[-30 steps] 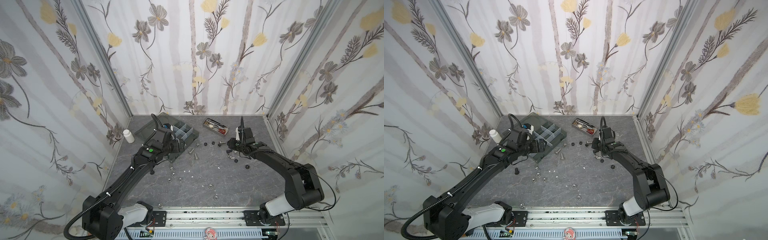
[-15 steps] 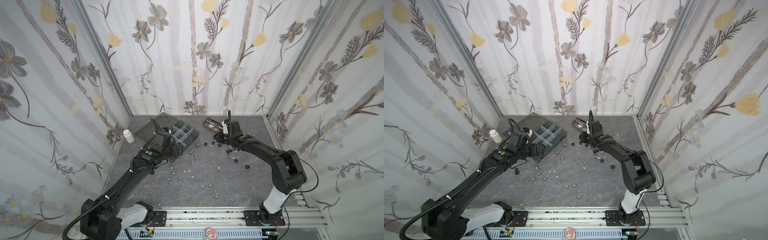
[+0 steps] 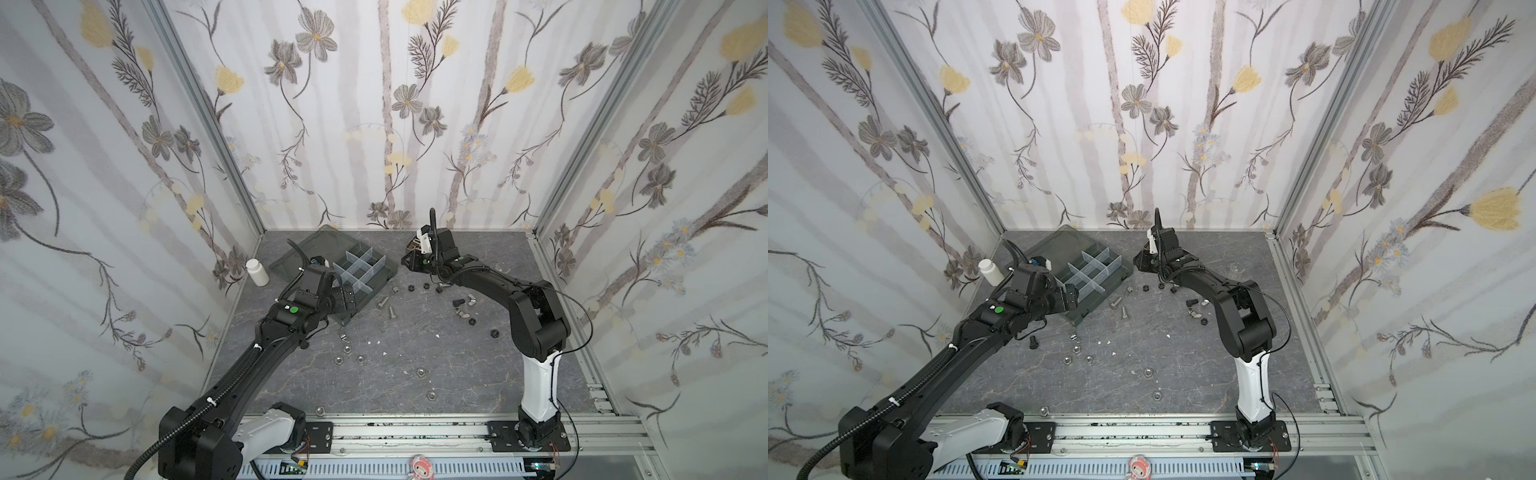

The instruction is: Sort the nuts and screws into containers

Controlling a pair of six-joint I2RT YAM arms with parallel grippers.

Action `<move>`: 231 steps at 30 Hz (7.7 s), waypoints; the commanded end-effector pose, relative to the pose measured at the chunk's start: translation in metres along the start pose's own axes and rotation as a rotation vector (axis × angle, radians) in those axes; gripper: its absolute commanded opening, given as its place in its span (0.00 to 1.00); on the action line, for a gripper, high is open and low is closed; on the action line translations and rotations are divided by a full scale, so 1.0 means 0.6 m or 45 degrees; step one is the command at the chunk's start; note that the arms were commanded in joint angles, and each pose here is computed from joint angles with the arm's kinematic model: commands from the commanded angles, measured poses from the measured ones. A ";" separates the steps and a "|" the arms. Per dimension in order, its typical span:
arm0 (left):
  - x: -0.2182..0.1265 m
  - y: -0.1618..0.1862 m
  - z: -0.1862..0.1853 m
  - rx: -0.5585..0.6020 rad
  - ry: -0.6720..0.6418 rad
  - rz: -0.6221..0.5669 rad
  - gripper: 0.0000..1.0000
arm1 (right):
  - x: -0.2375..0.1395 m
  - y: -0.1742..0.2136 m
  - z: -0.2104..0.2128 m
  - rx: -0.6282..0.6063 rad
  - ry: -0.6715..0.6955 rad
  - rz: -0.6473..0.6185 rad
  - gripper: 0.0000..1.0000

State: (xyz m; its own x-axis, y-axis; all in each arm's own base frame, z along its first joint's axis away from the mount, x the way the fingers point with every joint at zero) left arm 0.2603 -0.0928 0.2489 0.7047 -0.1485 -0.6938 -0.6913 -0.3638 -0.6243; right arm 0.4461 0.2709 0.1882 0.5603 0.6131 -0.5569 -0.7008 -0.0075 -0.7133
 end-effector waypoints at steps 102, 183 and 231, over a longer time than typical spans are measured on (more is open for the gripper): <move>0.101 0.063 0.229 -0.545 -0.546 0.411 0.53 | -0.228 -0.005 0.053 -0.001 -0.661 -0.802 0.64; 0.108 -0.162 0.068 -0.306 -0.327 0.237 0.00 | -0.196 0.009 0.052 -0.020 -0.676 -0.708 1.00; 0.427 -0.173 -0.185 -0.180 0.008 0.285 0.00 | -0.155 0.018 0.053 -0.026 -0.682 -0.636 1.00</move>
State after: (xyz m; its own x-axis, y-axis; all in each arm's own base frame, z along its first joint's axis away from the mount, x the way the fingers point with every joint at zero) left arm 0.5226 -0.1936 0.1738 0.5135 -0.2367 -0.8248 -0.8163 -0.4311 -0.3845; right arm 0.3727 0.2374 0.2409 0.5294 0.8432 0.0934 -0.4268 0.3599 -0.8297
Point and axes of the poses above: each gripper's point midway between its finger pads, its own x axis out along the fingers, its own z axis along the line the jaws close on, y = z × x, the point moved 8 cm from there along -x, back along the fingers, and after that the axes turned 10 degrees about -x, right-handed, at the moved point
